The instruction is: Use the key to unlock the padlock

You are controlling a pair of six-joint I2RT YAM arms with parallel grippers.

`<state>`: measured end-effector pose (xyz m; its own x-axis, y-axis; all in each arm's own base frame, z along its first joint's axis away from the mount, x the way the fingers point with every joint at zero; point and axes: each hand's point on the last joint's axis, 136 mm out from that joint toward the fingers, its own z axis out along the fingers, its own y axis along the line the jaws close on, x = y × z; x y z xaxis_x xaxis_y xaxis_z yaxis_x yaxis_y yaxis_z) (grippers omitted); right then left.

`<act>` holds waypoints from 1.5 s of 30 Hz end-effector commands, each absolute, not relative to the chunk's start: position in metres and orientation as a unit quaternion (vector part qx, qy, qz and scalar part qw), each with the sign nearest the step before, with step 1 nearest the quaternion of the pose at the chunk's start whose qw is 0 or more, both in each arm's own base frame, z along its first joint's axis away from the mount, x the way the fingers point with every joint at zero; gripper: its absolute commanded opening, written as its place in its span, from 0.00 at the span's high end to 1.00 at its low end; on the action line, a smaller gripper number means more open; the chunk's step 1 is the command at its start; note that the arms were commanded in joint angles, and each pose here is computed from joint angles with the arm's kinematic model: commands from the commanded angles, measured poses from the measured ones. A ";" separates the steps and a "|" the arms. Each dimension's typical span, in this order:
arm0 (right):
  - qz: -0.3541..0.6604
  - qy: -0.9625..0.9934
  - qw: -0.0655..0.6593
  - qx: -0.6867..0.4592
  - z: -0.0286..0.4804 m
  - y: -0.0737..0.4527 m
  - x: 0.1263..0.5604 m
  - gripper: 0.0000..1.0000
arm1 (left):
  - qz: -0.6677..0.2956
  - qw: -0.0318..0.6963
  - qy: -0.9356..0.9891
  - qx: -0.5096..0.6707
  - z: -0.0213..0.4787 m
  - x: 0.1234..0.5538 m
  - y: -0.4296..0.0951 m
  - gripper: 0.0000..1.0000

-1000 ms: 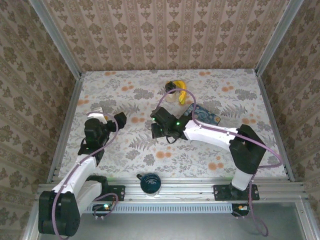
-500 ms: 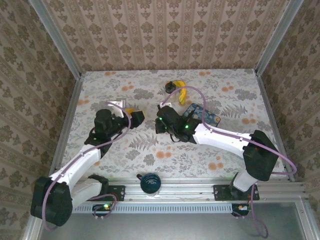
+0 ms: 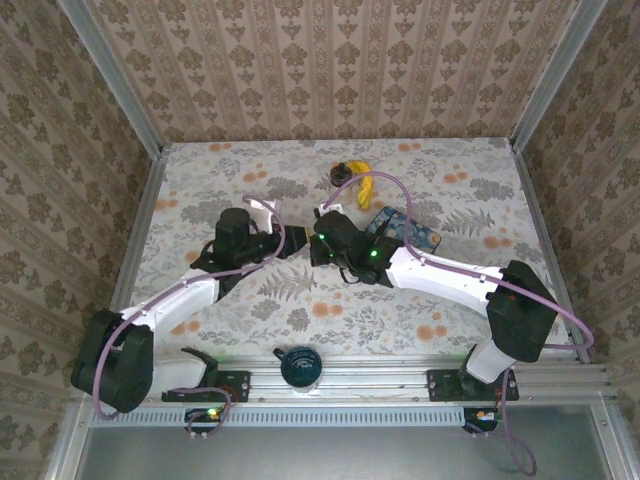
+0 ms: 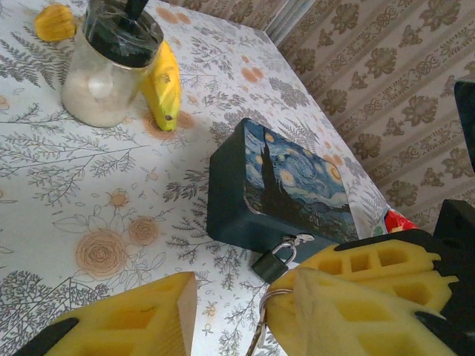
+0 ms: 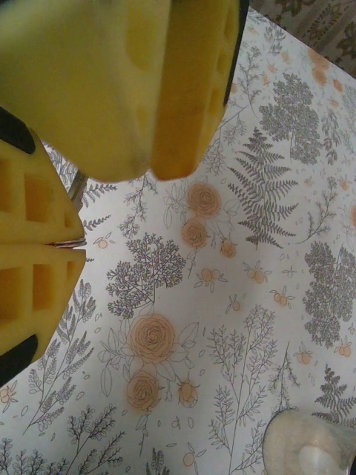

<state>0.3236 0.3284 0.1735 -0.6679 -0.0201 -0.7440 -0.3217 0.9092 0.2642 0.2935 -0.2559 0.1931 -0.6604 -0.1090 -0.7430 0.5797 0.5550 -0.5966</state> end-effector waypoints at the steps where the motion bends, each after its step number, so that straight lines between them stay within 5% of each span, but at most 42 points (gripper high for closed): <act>1: 0.198 0.879 0.424 -0.088 0.194 0.328 0.330 1.00 | -0.475 0.375 0.779 0.163 0.206 0.289 -0.269 0.63; 7: 0.200 0.879 0.425 -0.086 0.194 0.328 0.330 1.00 | -0.478 0.361 0.784 0.160 0.196 0.288 -0.274 0.69; 33: 0.213 0.878 0.422 -0.078 0.191 0.329 0.328 1.00 | -0.455 0.394 0.793 0.097 0.190 0.295 -0.248 0.63; 45: 0.226 0.877 0.417 -0.076 0.190 0.332 0.327 1.00 | -0.479 0.400 0.777 0.086 0.196 0.305 -0.256 0.75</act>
